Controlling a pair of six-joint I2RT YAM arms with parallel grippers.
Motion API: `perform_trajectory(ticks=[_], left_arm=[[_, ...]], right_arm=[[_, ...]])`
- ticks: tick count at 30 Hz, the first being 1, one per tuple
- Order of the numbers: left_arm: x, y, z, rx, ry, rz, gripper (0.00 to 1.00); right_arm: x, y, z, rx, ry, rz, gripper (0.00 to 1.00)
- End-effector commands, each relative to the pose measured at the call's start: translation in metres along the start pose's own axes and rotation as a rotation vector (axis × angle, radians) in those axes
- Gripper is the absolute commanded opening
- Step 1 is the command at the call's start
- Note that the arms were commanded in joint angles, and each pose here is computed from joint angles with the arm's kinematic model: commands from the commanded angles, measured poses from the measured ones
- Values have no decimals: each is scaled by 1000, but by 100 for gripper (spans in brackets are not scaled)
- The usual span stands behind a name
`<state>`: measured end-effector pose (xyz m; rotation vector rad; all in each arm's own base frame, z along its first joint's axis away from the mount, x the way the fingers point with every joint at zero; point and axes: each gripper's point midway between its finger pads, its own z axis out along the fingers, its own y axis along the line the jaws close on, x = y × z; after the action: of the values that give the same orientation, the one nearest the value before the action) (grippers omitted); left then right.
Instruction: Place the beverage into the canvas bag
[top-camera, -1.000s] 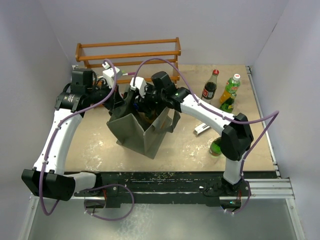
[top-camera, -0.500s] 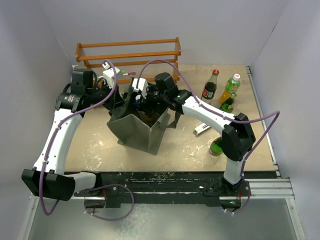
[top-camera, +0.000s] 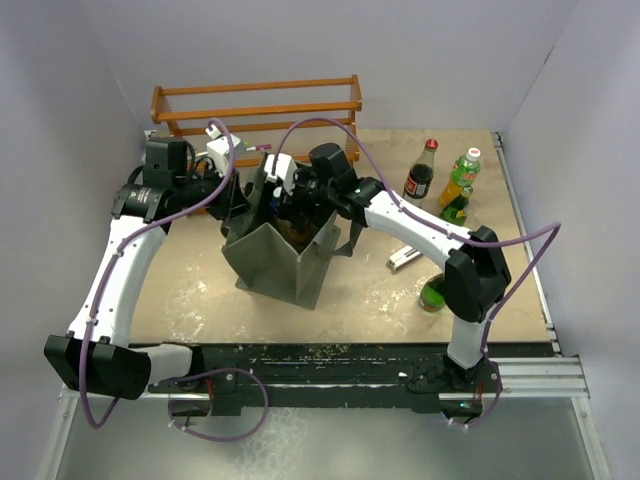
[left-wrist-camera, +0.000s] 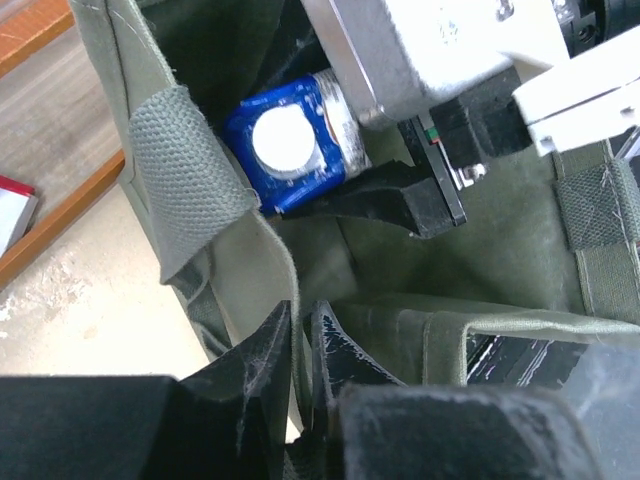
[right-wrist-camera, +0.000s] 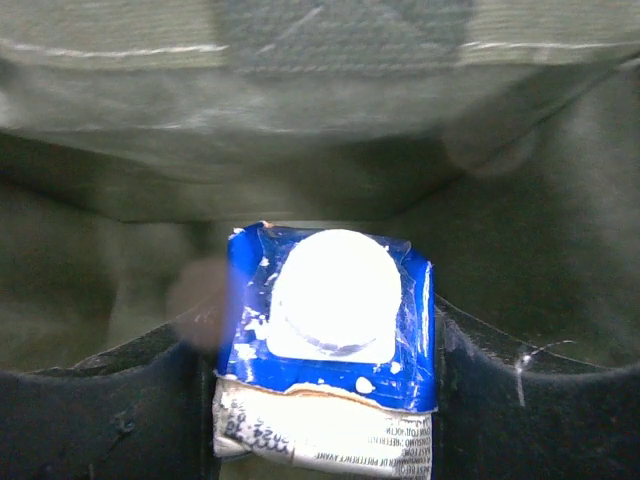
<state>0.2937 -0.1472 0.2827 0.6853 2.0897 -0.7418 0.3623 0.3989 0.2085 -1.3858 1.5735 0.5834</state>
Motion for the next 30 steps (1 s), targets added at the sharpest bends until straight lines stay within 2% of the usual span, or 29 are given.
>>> perform_trajectory(ticks=[1,5,14,21,30], left_arm=[[-3,-5,1,31,-12,-13,18],[-3,-6,1,35,-11,-21,24],[-5,-8,0,39,-23,-22,36],[-12,-7,-1,30,-32,-32,44],[-21,-3,-2,10,-40,-28,57]], right_arm=[[-102,-64,-48,251,-236,-151,69],[-103,-66,-50,255,-224,-131,81],[-126,-56,-68,221,-270,-113,93],[-154,-47,-99,217,-326,-52,93],[-165,-32,-143,224,-336,-20,93]])
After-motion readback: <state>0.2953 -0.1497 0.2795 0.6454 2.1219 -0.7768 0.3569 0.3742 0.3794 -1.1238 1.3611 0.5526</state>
